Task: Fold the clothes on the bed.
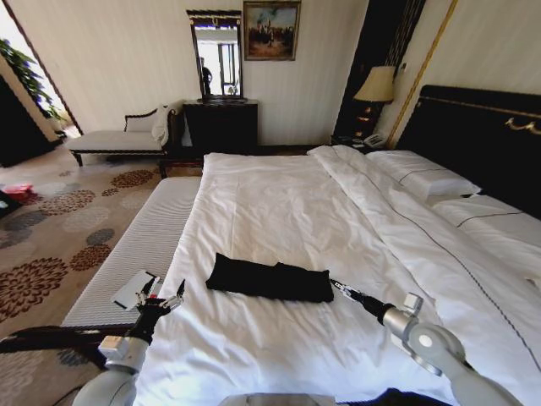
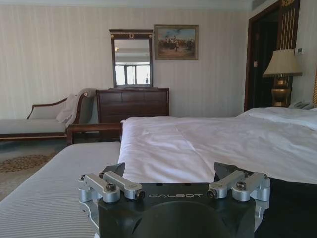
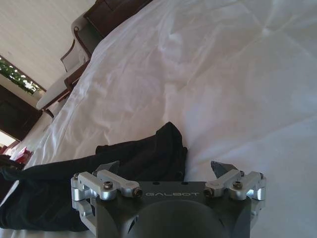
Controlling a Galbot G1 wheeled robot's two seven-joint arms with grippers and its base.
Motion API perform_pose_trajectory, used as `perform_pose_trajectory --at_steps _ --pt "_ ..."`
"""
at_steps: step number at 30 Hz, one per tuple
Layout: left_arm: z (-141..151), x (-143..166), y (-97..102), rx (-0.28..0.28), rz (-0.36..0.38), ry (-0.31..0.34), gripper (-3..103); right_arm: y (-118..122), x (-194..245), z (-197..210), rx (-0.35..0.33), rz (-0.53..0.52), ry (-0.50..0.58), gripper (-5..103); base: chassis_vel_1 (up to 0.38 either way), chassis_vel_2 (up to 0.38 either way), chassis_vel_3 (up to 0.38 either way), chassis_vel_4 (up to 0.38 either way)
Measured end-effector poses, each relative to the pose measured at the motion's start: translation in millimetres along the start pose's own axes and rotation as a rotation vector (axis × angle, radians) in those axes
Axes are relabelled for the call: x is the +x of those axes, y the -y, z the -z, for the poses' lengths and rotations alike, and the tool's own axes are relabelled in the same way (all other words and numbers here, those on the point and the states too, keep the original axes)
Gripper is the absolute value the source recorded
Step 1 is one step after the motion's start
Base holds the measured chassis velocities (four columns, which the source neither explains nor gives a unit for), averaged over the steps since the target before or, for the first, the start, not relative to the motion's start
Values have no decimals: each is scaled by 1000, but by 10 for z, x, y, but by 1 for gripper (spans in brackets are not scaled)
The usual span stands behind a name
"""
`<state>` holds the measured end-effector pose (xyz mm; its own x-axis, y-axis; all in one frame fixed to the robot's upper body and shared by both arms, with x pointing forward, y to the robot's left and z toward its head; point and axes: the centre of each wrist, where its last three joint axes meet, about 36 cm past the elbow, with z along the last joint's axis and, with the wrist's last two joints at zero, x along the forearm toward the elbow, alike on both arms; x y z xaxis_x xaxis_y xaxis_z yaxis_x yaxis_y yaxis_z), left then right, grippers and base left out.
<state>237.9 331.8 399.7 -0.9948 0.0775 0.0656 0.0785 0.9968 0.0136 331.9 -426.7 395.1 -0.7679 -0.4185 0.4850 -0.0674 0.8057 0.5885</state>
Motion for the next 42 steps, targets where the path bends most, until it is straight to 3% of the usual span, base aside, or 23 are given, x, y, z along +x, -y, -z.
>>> perform_pose_trajectory --at_steps 9,11,19,36,41,42 --pt "-1 -2 1 1 1 -1 100 159 -150 112 41 18 -93 103 0 0 0 0" --pt "-1 -3 1 1 1 -1 100 174 -203 157 54 29 -112 94 0 0 0 0" --pt "-1 -3 2 1 1 -2 100 210 -386 219 69 33 -157 100 0 0 0 0" --pt "-1 -3 2 1 1 -3 100 19 -786 92 93 83 -202 103 0 0 0 0" --pt "-1 -3 2 1 1 -3 100 -30 -834 86 104 88 -209 98 0 0 0 0" --pt "-1 -3 2 1 1 -3 100 -37 -844 86 107 89 -211 88 0 0 0 0"
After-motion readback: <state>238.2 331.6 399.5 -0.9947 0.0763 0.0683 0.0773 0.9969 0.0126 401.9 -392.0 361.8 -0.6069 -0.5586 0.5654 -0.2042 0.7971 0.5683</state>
